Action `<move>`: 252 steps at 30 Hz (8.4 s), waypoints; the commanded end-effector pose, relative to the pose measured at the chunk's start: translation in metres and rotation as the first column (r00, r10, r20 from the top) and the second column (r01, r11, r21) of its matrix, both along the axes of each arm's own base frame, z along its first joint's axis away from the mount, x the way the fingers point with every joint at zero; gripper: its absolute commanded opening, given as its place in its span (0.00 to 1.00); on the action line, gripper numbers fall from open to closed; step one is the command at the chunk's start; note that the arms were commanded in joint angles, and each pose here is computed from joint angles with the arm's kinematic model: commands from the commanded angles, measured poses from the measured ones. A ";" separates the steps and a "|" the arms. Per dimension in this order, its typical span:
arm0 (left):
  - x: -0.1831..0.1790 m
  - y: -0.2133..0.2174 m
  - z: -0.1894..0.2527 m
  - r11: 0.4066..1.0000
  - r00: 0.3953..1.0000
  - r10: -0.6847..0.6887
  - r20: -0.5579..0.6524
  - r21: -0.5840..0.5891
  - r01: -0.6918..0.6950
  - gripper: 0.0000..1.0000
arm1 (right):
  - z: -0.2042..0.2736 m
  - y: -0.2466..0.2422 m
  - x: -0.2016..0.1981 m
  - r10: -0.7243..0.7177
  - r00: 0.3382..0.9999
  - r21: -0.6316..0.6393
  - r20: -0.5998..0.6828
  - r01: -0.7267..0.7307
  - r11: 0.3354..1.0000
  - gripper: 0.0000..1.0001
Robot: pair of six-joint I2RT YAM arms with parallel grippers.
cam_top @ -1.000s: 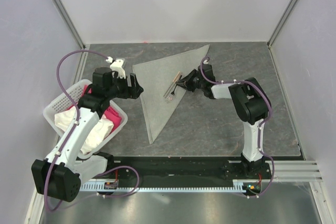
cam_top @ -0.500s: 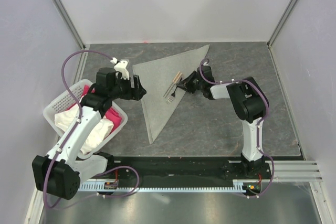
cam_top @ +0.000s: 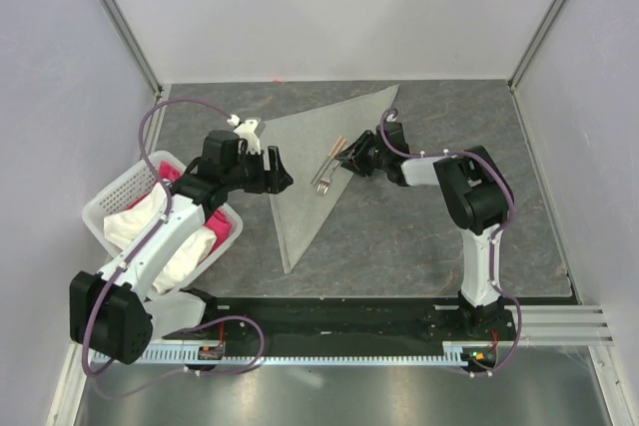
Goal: Fold the napkin, place the utensils inside, and roll it up
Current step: Place the utensil onto the napkin, then fold the napkin
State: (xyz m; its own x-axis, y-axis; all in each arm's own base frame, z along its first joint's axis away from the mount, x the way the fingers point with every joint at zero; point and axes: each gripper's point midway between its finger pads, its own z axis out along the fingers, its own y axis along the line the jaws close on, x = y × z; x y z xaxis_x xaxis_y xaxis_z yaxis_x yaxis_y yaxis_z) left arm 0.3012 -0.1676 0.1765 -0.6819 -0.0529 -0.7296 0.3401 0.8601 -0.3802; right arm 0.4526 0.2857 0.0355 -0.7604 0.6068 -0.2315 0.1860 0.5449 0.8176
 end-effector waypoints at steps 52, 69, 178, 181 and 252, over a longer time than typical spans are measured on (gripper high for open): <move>0.067 0.015 0.010 0.991 0.999 -0.019 0.040 0.133 0.014 0.82 | -0.036 -0.183 0.231 -0.148 0.968 -0.090 0.202 0.169 0.981 0.48; 0.070 0.018 0.001 0.994 1.000 -0.016 0.009 0.104 0.015 0.82 | -0.051 -0.209 0.245 -0.202 0.958 -0.096 0.204 0.225 0.970 0.48; 0.049 0.015 0.044 0.997 0.994 -0.049 0.097 -0.055 0.054 0.81 | 0.096 -0.076 0.013 0.085 0.885 -0.047 0.458 -0.071 0.996 0.00; 0.048 0.015 0.044 0.997 0.994 -0.049 0.097 -0.055 0.054 0.81 | 0.099 -0.063 0.008 0.099 0.882 -0.034 0.460 -0.094 0.995 0.00; 0.052 0.021 0.024 0.999 0.999 -0.011 0.046 -0.032 0.012 0.81 | 0.036 -0.199 0.021 0.249 0.940 -0.337 0.232 -0.163 0.927 0.55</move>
